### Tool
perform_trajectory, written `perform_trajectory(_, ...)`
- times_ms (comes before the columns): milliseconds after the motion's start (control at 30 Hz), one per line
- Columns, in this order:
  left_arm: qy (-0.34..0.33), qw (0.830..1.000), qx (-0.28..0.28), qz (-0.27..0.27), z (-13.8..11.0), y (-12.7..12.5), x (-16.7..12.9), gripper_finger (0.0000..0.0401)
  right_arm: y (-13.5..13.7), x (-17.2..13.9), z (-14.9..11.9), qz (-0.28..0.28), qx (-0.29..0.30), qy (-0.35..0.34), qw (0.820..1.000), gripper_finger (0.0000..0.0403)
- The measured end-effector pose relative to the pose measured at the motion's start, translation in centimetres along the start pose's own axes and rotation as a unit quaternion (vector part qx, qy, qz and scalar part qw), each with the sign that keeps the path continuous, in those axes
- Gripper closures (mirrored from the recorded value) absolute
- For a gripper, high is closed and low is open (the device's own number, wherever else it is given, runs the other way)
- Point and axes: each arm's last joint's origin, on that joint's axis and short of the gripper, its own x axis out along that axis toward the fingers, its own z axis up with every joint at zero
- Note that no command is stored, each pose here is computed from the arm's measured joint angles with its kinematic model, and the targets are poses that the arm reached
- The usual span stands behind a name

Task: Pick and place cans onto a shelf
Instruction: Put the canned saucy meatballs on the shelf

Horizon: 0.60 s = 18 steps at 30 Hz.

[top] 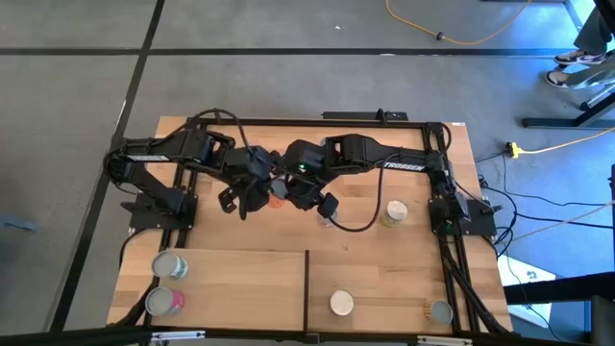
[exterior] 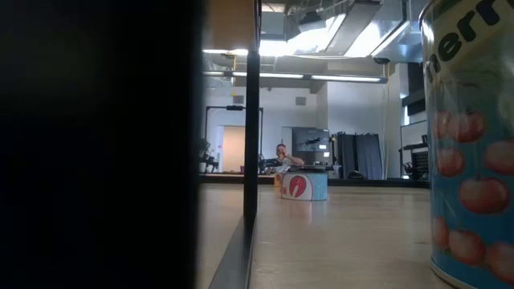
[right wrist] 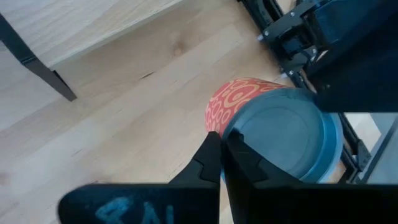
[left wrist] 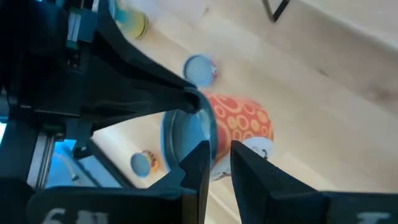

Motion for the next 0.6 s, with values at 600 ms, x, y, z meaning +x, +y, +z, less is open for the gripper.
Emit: perform_trajectory(600, -0.026, 0.999, -0.002, -0.024, -1.03, 0.66, 0.12, 0.0344, 0.24, 0.01, 0.04, 0.015, -0.026, -0.006, 1.000, 0.0397)
